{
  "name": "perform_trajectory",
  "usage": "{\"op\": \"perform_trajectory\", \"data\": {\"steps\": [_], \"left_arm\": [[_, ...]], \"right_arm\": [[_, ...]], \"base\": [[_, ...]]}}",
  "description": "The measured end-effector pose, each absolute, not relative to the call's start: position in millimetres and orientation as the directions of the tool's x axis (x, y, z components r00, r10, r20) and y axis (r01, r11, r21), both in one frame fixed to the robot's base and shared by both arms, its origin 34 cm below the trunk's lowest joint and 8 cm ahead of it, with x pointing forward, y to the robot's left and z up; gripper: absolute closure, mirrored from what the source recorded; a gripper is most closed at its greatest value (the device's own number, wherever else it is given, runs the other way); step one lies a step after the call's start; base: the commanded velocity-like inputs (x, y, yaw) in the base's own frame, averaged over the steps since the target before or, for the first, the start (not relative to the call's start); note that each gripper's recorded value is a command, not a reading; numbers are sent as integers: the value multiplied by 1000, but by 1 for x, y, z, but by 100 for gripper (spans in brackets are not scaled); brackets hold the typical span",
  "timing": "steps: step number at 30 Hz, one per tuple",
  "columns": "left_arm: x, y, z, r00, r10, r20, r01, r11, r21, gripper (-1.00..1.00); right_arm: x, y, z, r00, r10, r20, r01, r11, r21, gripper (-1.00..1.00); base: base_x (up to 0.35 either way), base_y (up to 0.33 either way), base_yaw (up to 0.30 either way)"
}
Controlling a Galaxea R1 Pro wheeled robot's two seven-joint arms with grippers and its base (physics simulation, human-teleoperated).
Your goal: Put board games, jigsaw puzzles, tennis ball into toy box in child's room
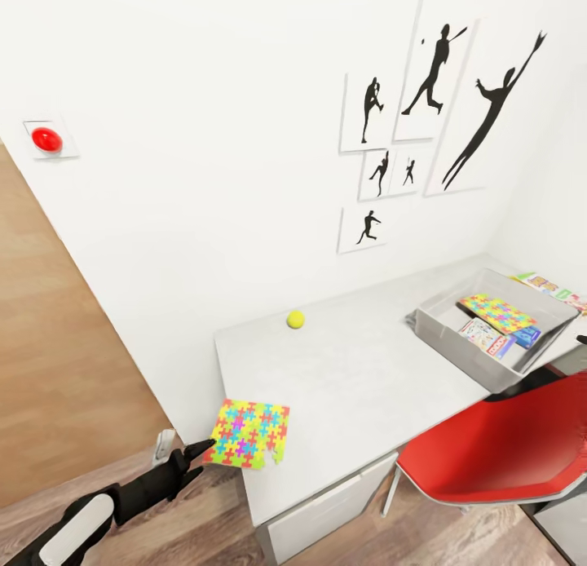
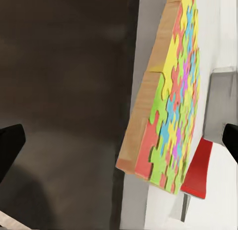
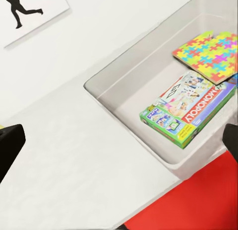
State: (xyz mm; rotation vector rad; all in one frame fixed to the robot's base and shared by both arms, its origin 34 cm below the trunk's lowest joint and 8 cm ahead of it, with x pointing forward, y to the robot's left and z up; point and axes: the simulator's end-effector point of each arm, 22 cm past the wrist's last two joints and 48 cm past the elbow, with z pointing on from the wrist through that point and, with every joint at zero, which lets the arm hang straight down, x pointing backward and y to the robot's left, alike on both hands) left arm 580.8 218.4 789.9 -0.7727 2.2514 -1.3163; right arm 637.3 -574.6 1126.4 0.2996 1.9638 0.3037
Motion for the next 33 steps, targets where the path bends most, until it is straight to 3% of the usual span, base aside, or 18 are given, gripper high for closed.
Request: {"op": "perform_trajectory", "data": {"steps": [12,33], "left_arm": [[584,215,795,-761,-643,-82,-237,394,-888,-100],[585,214,797,-762,-642,-84,-232,393,-890,-100]], "right_arm": [[637,-575,1126,-393,344,-853,71,936,345,-100],[637,-575,1126,-393,344,-853,71,936,345,-100]], "base": [[0,0,-133],[0,0,-17]]}}
